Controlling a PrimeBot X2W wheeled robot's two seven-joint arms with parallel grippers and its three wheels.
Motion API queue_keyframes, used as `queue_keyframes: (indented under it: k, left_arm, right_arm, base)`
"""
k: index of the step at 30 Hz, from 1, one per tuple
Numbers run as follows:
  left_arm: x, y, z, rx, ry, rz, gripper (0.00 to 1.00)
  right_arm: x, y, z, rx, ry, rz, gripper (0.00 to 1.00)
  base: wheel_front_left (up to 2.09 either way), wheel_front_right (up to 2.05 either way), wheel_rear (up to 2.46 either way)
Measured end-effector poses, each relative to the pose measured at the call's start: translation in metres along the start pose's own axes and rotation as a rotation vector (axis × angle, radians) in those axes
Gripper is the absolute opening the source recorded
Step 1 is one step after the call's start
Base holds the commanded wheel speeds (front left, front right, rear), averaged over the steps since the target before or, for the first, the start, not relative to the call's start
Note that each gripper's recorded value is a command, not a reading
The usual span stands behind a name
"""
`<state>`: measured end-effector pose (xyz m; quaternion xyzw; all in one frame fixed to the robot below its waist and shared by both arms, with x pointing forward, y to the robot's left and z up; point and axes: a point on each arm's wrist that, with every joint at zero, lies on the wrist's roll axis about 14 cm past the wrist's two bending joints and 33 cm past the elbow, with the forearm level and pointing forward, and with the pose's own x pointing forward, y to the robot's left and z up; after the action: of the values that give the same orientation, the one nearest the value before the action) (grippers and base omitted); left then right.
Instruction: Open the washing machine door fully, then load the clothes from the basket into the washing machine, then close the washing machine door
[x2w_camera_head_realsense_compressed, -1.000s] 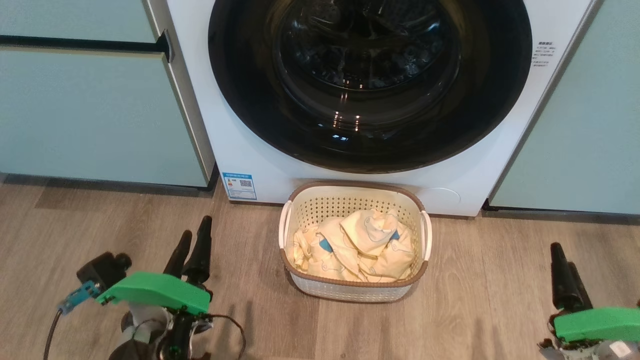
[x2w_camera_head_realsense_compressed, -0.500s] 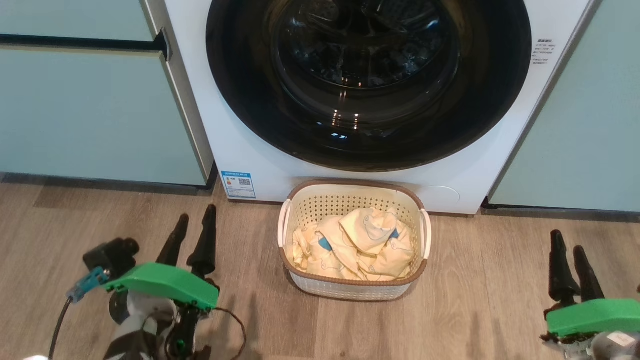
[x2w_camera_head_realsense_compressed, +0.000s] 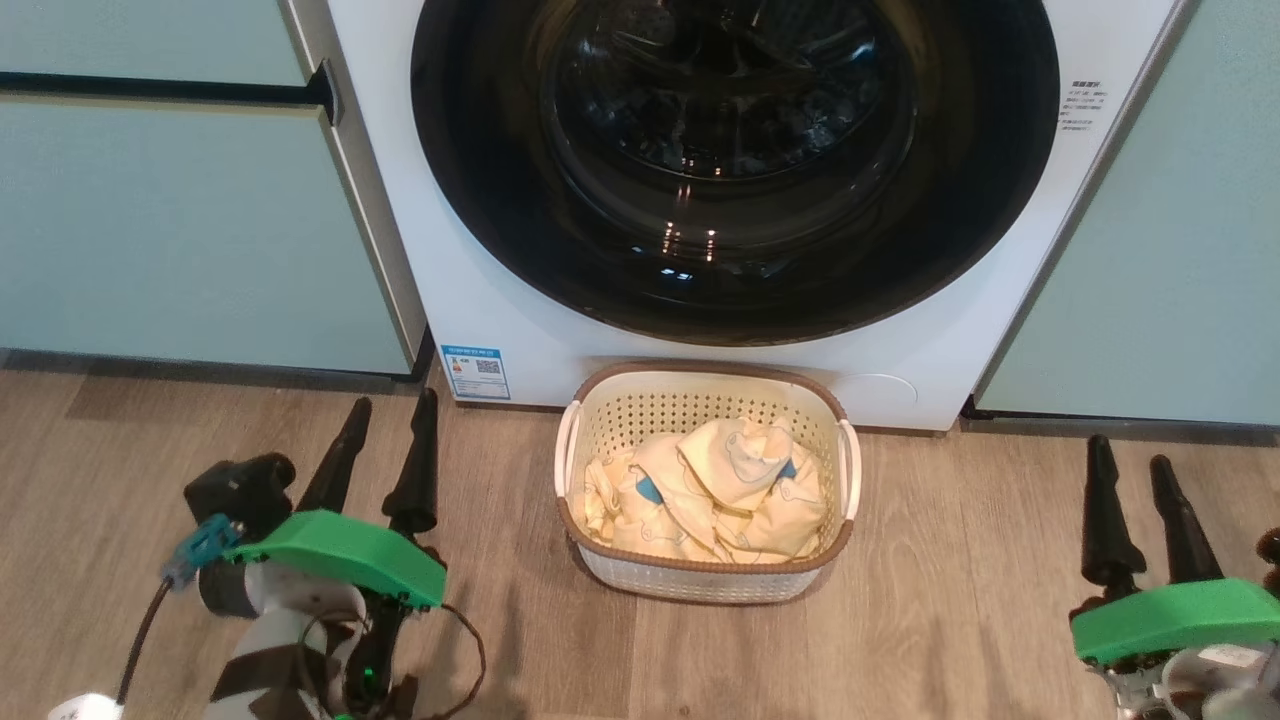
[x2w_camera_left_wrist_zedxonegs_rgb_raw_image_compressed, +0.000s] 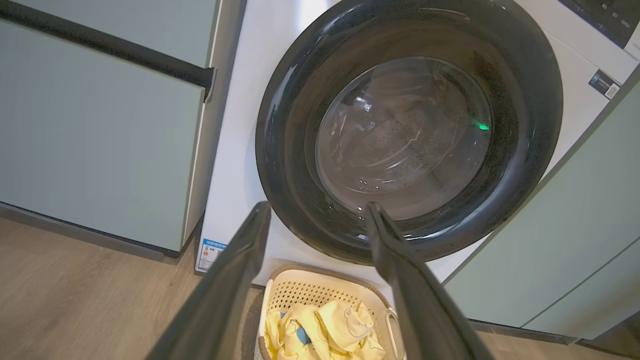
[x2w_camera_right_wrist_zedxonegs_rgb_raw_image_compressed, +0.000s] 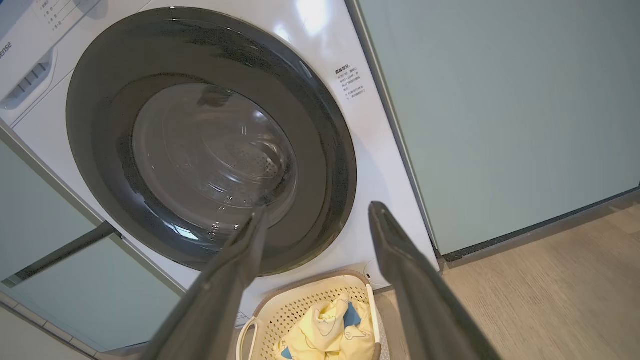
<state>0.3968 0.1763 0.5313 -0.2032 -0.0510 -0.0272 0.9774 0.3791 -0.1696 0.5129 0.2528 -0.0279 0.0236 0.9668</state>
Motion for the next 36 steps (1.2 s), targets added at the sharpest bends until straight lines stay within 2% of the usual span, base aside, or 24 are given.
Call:
queue_keyframes:
  k: [28, 36]
  left_arm:
    - [0.009, 0.001, -0.004, 0.282, -0.005, -0.027, 1.00]
    - [0.011, 0.004, -0.008, 0.309, 0.006, -0.020, 1.00]
  right_arm:
    - [0.003, 0.017, 0.012, -0.303, -0.064, 0.083, 1.00]
    - [0.003, 0.015, 0.011, -0.318, -0.064, 0.081, 1.00]
  base:
    - [0.00, 0.00, 0.00]
    - [0.00, 0.00, 0.00]
